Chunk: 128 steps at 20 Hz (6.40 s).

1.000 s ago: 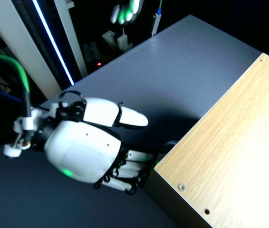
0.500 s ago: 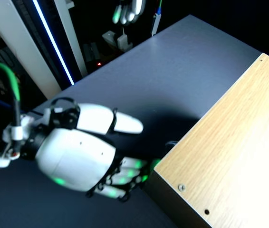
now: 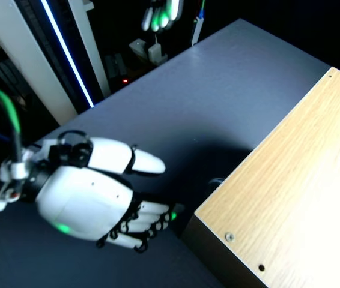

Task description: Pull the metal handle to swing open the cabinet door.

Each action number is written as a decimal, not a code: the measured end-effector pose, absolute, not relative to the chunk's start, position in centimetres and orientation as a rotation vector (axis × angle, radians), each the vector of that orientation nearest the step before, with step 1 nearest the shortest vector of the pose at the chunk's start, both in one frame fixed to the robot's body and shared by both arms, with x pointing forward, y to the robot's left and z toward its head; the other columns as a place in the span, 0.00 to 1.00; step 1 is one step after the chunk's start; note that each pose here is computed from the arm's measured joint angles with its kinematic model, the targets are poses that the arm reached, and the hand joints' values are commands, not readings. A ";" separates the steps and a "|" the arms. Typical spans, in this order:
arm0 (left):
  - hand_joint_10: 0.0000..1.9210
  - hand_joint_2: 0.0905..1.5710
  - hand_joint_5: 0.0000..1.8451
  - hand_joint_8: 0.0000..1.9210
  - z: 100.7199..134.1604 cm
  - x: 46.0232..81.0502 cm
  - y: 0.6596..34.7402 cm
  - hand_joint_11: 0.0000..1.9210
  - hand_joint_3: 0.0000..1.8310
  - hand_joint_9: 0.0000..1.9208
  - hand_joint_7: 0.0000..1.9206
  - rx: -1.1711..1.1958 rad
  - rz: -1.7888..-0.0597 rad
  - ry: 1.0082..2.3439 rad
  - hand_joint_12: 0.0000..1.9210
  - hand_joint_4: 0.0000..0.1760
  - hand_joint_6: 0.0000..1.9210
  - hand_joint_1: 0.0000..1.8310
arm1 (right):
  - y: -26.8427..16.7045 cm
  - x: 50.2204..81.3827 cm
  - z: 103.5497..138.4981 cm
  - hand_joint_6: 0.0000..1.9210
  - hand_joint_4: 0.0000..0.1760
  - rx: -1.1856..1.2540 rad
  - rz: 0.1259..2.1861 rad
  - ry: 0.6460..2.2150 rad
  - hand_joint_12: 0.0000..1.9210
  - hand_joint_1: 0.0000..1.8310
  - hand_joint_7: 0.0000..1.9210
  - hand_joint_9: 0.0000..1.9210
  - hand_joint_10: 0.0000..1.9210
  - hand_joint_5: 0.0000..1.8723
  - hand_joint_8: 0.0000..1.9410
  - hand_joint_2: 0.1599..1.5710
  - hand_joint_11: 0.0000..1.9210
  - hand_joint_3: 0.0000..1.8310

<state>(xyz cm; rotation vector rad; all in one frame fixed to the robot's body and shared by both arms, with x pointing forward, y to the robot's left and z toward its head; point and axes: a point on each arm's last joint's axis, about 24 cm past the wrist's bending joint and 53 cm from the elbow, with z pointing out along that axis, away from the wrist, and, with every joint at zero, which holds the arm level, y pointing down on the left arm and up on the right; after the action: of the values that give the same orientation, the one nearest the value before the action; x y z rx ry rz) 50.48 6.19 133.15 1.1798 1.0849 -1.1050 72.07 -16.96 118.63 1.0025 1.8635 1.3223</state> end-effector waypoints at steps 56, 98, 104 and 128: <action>0.00 1.00 0.23 0.00 133.2 50.5 6.2 0.05 0.02 0.23 0.24 1.179 -1.106 1.085 0.39 0.00 0.00 0.00 | -12.6 72.5 119.3 0.00 0.00 0.948 1.413 1.849 0.48 0.00 0.21 0.19 0.00 0.22 0.00 1.00 0.00 0.02; 0.00 1.00 0.24 0.00 133.2 50.5 6.2 0.05 0.03 0.23 0.25 1.179 -1.106 1.085 0.38 0.00 0.00 0.00 | -18.1 64.3 119.4 0.00 0.00 0.780 1.230 1.925 0.50 0.00 0.21 0.19 0.00 0.22 0.00 1.00 0.00 0.01; 0.00 1.00 0.23 0.00 133.2 50.5 6.2 0.05 0.03 0.23 0.24 1.179 -1.106 1.085 0.38 0.00 0.00 0.00 | -20.6 64.2 120.0 0.00 0.00 0.755 1.160 1.902 0.49 0.00 0.21 0.19 0.00 0.21 0.00 1.00 0.00 0.01; 0.00 1.00 0.23 0.00 133.1 50.5 6.2 0.05 0.03 0.23 0.25 1.179 -1.105 1.086 0.39 0.00 0.00 0.00 | -27.1 70.9 120.7 0.00 0.00 1.026 1.166 1.747 0.49 0.00 0.21 0.19 0.00 0.22 0.00 1.00 0.00 0.01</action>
<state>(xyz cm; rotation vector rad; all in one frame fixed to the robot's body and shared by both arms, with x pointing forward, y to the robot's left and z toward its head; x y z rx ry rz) 50.50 6.19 133.15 1.1792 1.0856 -1.1048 70.93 -27.11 120.69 1.0261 1.7473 1.1661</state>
